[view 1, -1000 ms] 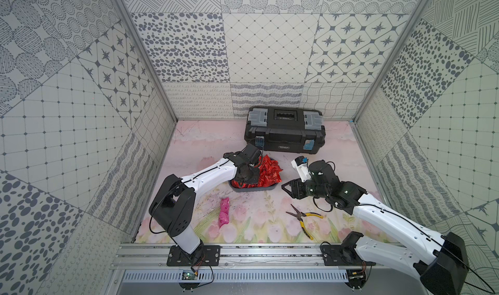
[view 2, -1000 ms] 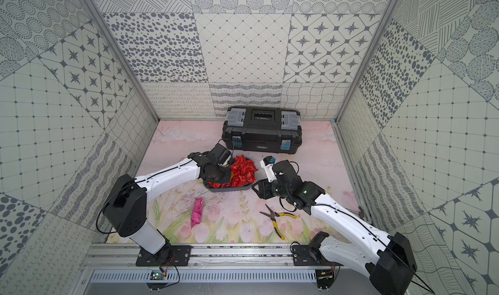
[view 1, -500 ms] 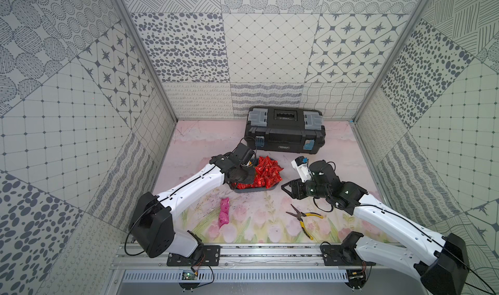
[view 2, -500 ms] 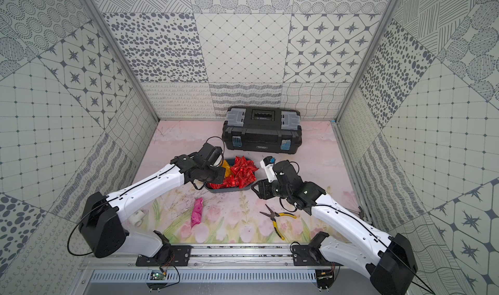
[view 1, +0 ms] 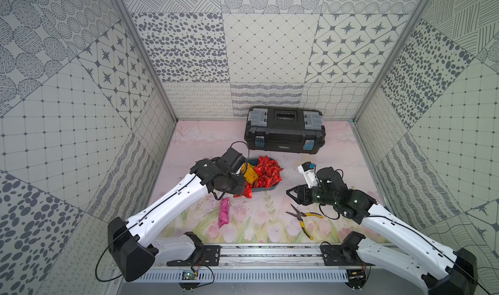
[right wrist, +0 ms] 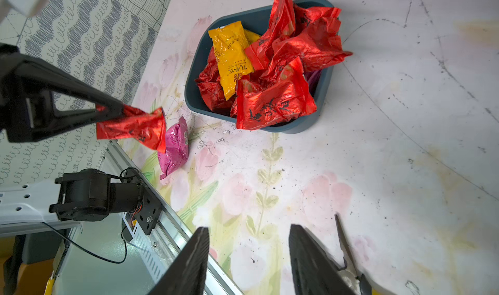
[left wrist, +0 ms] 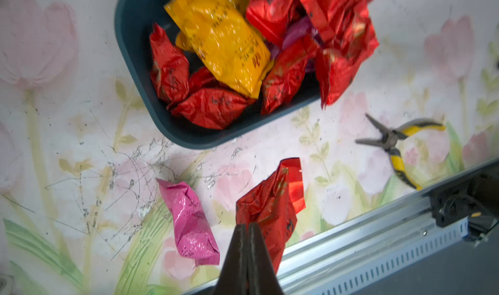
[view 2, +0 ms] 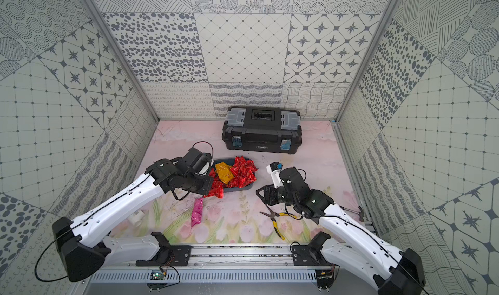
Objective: Take the tea bags out of the storage box
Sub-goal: Pick up the tea bag from the storage box, then place the tea bag at the center of the board.
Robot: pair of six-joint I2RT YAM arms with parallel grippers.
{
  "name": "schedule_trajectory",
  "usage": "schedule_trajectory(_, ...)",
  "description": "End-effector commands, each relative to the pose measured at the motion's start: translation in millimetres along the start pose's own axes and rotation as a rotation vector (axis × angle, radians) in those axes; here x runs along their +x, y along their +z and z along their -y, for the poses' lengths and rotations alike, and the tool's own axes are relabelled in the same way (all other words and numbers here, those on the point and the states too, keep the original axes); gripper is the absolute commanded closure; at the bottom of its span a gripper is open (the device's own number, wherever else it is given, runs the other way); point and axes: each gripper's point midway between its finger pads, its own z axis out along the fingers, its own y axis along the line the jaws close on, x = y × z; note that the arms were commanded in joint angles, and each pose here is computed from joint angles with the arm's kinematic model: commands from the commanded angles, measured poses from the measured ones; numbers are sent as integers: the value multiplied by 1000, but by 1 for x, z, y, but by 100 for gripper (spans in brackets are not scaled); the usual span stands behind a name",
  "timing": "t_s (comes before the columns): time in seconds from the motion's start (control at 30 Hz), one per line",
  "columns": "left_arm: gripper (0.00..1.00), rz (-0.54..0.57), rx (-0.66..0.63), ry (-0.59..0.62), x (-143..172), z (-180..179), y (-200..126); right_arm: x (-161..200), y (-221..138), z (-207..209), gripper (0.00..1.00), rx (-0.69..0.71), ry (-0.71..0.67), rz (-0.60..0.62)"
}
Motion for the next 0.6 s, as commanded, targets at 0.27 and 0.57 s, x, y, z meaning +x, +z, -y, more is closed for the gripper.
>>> schedule_trajectory(0.27,100,-409,-211,268,75,-1,35,-3,-3,-3,48,-19,6,21)
schedule_trajectory(0.57,99,-473,-299,319,72,-7,76,-2,-7,-6,48,-33,-4,31)
